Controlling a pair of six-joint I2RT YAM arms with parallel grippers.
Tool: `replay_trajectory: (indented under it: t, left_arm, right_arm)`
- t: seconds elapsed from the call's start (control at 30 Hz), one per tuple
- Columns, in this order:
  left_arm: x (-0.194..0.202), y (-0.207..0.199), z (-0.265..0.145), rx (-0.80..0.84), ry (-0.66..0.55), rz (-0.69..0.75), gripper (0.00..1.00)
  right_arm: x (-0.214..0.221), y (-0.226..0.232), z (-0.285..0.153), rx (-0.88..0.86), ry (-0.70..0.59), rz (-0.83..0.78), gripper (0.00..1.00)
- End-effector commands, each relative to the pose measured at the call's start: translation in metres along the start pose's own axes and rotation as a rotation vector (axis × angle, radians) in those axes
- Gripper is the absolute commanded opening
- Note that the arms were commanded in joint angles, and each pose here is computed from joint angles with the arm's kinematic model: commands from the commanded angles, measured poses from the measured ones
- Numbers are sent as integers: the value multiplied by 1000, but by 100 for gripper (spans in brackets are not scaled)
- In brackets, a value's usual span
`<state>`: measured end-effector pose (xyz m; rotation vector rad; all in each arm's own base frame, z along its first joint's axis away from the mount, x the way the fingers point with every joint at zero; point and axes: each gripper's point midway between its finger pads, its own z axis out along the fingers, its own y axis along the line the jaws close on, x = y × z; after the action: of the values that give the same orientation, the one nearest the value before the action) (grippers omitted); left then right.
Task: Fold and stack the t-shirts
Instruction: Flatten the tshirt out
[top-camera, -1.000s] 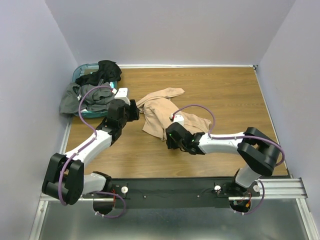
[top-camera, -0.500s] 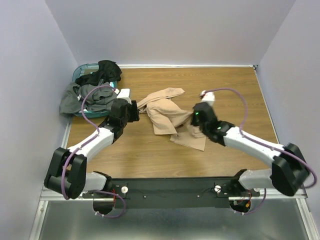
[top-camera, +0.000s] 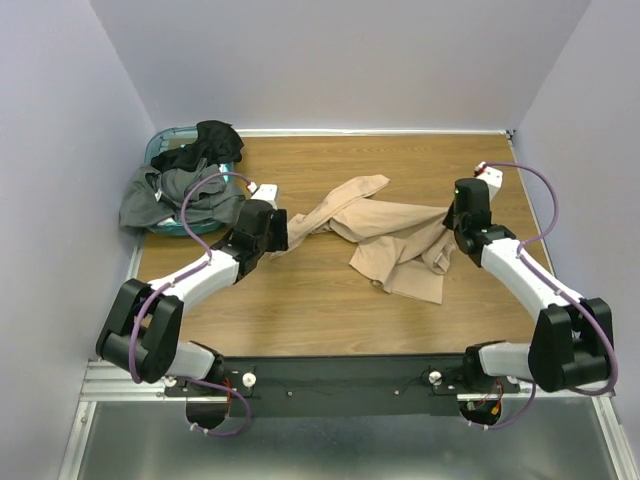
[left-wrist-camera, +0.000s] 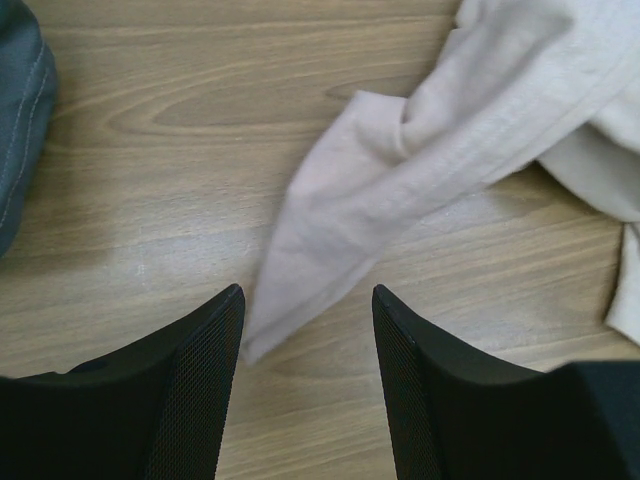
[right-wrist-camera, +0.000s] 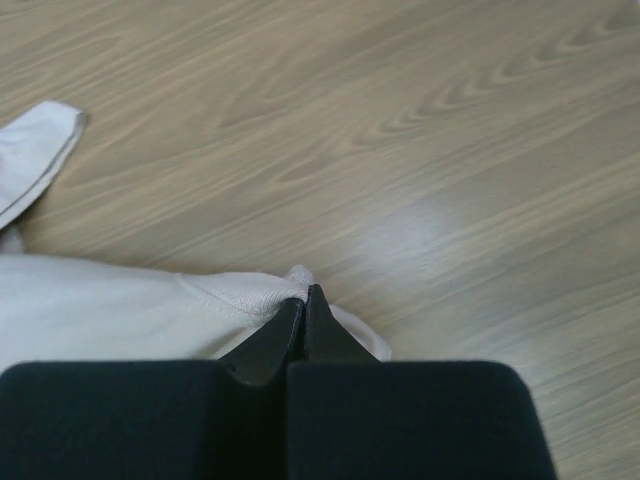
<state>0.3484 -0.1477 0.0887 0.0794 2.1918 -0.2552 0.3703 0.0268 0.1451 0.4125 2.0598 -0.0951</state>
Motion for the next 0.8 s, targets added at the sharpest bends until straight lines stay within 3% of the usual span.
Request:
replay_trajectory:
  t: [0.0,0.4,0.77]
  left_arm:
    - [1,-6,1,-9,20,17,62]
    - [48,-34,2,69,147,39,62]
    - [71,-20,-1,-4,205,28,62]
  right_arm:
    - [-6,-22,18,40,44,11,1]
    - [-14,-22,23,5,53,24,1]
    - [-12,-17,20,-25,58,26,1]
